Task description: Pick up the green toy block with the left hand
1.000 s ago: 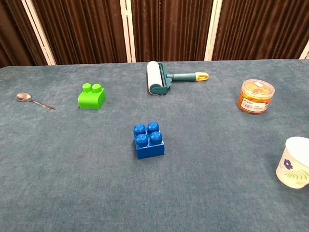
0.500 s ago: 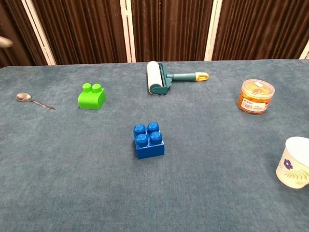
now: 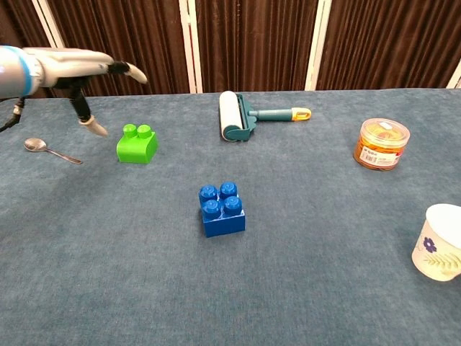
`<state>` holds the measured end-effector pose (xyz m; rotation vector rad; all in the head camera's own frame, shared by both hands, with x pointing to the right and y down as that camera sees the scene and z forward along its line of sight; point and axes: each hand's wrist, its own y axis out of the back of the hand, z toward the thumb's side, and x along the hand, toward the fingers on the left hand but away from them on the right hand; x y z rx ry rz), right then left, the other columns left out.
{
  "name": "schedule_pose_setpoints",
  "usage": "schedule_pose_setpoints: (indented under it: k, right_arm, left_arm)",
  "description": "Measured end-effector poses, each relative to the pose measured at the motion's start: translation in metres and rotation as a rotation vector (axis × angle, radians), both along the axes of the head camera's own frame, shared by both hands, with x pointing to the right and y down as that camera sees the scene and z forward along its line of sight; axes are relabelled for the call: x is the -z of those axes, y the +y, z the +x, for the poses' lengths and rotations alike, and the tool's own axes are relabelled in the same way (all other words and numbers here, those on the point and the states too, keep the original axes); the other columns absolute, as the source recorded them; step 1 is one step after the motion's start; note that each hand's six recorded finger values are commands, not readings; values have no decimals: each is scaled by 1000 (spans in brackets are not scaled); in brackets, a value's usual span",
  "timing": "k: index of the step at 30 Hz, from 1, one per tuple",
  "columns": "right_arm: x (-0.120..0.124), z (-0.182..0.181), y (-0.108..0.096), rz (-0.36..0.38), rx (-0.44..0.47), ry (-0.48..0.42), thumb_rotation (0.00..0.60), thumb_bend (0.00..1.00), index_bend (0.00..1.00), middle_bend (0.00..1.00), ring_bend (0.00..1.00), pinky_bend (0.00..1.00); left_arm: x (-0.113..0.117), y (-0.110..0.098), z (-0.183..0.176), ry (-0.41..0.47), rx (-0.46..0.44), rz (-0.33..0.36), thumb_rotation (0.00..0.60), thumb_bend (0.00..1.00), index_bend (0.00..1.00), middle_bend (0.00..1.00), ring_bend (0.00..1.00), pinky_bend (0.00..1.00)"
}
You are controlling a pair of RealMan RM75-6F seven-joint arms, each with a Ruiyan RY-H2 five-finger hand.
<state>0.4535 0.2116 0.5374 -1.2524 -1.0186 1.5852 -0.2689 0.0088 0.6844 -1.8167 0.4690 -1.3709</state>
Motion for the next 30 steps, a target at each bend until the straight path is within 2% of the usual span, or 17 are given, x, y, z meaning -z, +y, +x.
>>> schedule_pose_setpoints:
  k: [12, 16, 22, 26, 30]
  right_arm:
    - [-7, 7, -1, -21, -20, 35, 600, 0, 0, 0, 0, 0]
    - [-7, 9, -1, -19, -24, 36, 600, 0, 0, 0, 0, 0]
    - [-6, 9, -1, -15, -27, 33, 600, 0, 0, 0, 0, 0]
    - [-5, 11, -1, -15, -30, 35, 600, 0, 0, 0, 0, 0]
    - [-5, 12, -1, -16, -33, 34, 600, 0, 0, 0, 0, 0]
  left_arm:
    - [-52, -17, 17, -107, 22, -53, 600, 0, 0, 0, 1, 1]
    - [-64, -17, 18, -121, 40, -74, 600, 0, 27, 16, 34, 66]
    - [-78, -17, 21, -113, 85, -125, 600, 81, 165, 142, 154, 188]
    - [-86, -16, 24, -109, 104, -148, 600, 120, 320, 276, 316, 318]
    - [-90, -16, 25, -113, 115, -150, 600, 141, 418, 367, 402, 379]
